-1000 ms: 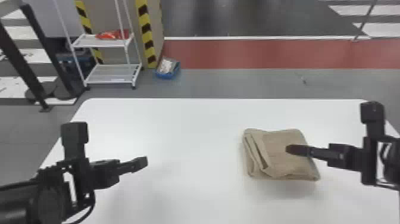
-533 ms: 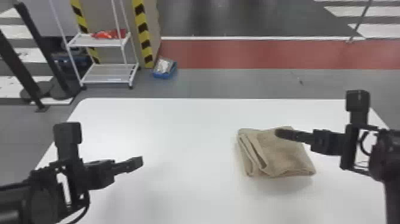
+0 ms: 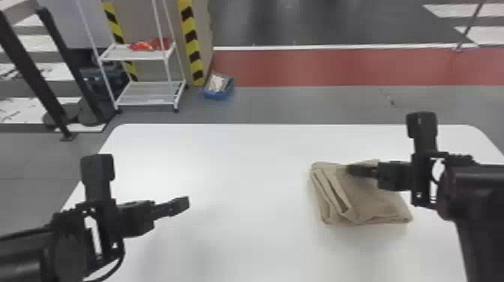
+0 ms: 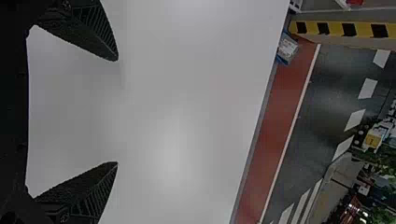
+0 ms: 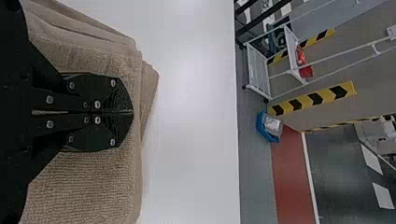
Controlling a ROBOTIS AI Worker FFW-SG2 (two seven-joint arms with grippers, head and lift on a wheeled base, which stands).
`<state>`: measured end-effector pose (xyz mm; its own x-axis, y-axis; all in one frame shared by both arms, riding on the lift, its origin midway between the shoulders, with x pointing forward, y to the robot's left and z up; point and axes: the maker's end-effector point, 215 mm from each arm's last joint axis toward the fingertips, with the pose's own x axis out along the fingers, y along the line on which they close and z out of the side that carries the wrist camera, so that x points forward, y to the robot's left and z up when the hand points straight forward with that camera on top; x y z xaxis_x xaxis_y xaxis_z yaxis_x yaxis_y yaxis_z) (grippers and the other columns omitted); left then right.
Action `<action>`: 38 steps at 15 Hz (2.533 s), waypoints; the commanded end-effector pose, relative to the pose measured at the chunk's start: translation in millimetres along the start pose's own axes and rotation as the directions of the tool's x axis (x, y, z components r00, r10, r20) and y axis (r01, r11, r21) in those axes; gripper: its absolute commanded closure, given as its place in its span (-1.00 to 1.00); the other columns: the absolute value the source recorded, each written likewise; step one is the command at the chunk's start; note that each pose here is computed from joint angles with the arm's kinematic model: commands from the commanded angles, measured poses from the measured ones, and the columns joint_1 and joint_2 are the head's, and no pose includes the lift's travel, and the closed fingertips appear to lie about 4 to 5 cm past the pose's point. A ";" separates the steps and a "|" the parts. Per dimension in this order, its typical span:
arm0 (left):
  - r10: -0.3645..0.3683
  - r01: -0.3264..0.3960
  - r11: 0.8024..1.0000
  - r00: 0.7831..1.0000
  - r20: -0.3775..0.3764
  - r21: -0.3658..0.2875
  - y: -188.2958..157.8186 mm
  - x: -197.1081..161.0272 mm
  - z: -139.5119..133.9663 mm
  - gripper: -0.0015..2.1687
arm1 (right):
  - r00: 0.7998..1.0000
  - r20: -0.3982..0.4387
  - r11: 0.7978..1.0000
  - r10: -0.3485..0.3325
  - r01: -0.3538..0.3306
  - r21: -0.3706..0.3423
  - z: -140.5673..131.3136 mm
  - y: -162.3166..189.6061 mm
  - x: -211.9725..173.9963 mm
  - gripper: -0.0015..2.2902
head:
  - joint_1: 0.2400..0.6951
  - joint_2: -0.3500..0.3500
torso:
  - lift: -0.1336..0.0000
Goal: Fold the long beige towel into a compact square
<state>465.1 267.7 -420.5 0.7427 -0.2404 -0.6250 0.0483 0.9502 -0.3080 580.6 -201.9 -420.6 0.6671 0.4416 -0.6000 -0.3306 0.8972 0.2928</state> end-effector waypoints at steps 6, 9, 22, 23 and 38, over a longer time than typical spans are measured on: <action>-0.001 0.001 1.000 1.000 0.003 -0.010 0.4 -0.2 -0.3 -0.92 | 0.989 -0.077 0.991 0.127 -0.129 -0.020 -28.2 53.2 19.7 0.79 | 1.00 0.33 | -0.86; -0.003 0.003 1.000 1.000 0.001 -0.013 0.8 -0.7 -0.9 -0.92 | 0.978 -0.109 0.983 0.178 -0.181 -0.017 -44.5 76.1 22.6 0.79 | 1.00 0.38 | -0.86; -0.006 0.006 1.000 1.000 0.007 -0.014 1.1 -3.4 1.5 -0.92 | 0.891 -0.227 0.913 0.393 -0.408 -0.022 -92.5 185.3 -6.5 0.79 | 1.00 0.78 | -0.86; -0.006 0.006 1.000 1.000 0.007 -0.014 1.1 -3.4 1.5 -0.92 | 0.885 -0.231 0.908 0.405 -0.419 -0.015 -97.1 188.0 -11.2 0.79 | 1.00 0.79 | -0.86; -0.009 0.009 1.000 1.000 0.005 -0.014 0.1 -1.4 1.0 -0.92 | 0.855 -0.286 0.899 0.432 -0.434 0.060 -121.9 166.0 -75.9 0.79 | 1.00 0.70 | -0.86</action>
<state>465.3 269.6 -418.2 0.7456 -0.2456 -0.6194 0.0487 0.9472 -0.3170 395.8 -79.3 -413.7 0.2383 0.7789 -0.5801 -0.5467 0.6013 0.5827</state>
